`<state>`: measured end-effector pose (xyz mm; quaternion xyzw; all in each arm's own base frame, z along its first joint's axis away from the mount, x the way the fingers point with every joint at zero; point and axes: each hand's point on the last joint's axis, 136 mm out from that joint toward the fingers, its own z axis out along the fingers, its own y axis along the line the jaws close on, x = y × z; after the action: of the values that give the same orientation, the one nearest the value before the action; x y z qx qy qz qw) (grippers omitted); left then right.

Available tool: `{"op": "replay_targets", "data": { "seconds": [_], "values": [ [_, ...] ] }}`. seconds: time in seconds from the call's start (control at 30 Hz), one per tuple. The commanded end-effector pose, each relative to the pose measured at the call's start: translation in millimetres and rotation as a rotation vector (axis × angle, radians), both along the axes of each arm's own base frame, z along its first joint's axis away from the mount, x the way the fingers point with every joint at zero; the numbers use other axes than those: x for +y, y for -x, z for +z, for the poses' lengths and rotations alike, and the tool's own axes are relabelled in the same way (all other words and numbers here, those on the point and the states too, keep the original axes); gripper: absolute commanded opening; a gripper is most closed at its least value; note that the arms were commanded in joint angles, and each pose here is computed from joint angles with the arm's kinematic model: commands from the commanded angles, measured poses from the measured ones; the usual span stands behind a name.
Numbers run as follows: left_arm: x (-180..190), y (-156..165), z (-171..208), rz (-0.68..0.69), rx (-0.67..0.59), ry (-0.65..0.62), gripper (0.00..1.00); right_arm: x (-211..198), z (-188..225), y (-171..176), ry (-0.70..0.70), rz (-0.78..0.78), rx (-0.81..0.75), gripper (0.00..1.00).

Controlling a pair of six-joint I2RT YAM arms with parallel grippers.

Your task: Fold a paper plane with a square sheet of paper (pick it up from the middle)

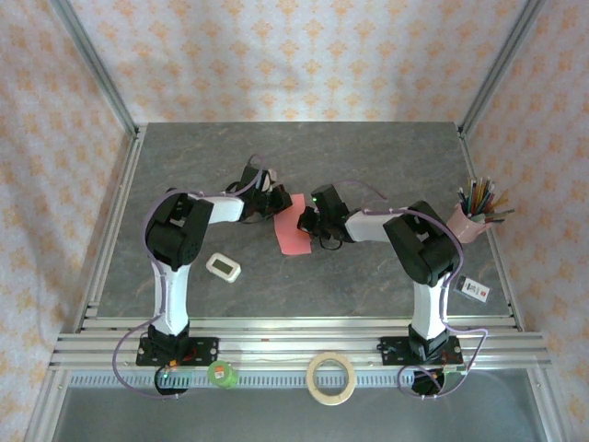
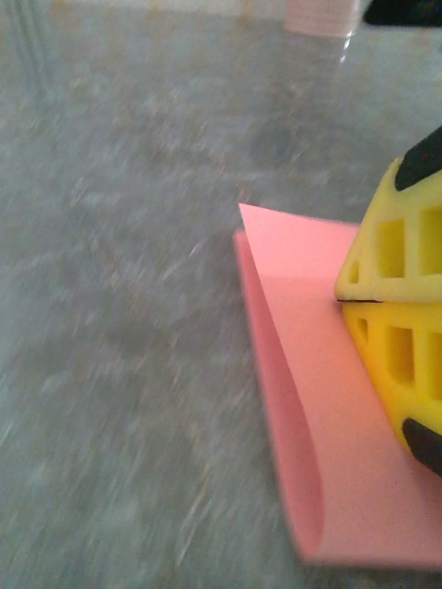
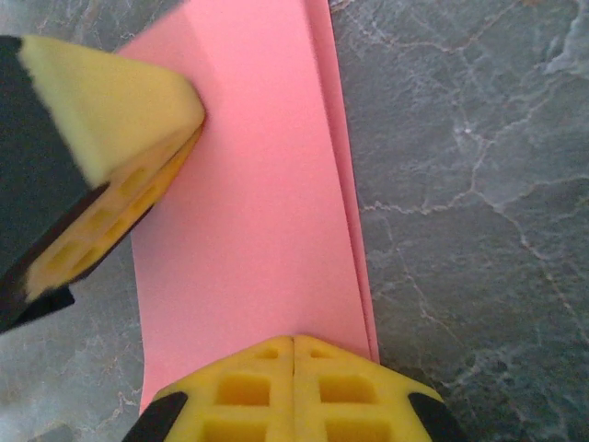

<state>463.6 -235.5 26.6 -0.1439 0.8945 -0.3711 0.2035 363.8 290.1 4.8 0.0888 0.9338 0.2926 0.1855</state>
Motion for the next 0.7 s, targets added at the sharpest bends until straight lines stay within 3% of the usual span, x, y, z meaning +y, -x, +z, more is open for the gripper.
{"op": "replay_targets", "data": {
  "seconds": [0.0, 0.33, 0.5, 0.67],
  "values": [
    [29.0, -12.1, -10.1, 0.067, 0.02, -0.072, 0.0, -112.7, -114.1, 98.6, 0.469, -0.056, 0.389, 0.0],
    [84.4, -26.5, -14.8, 0.177, 0.037, -0.043, 0.0, -119.8, -118.4, 105.2, 0.493, -0.052, 0.395, 0.0],
    [74.0, -29.8, 23.9, 0.152, -0.031, 0.005, 0.0, -114.1, -116.1, 102.1, 0.464, -0.052, 0.387, 0.0],
    [42.0, -11.2, 52.4, 0.093, -0.079, 0.065, 0.0, -109.5, -116.6, 101.4, 0.44, -0.054, 0.392, 0.0]
  ]
}}
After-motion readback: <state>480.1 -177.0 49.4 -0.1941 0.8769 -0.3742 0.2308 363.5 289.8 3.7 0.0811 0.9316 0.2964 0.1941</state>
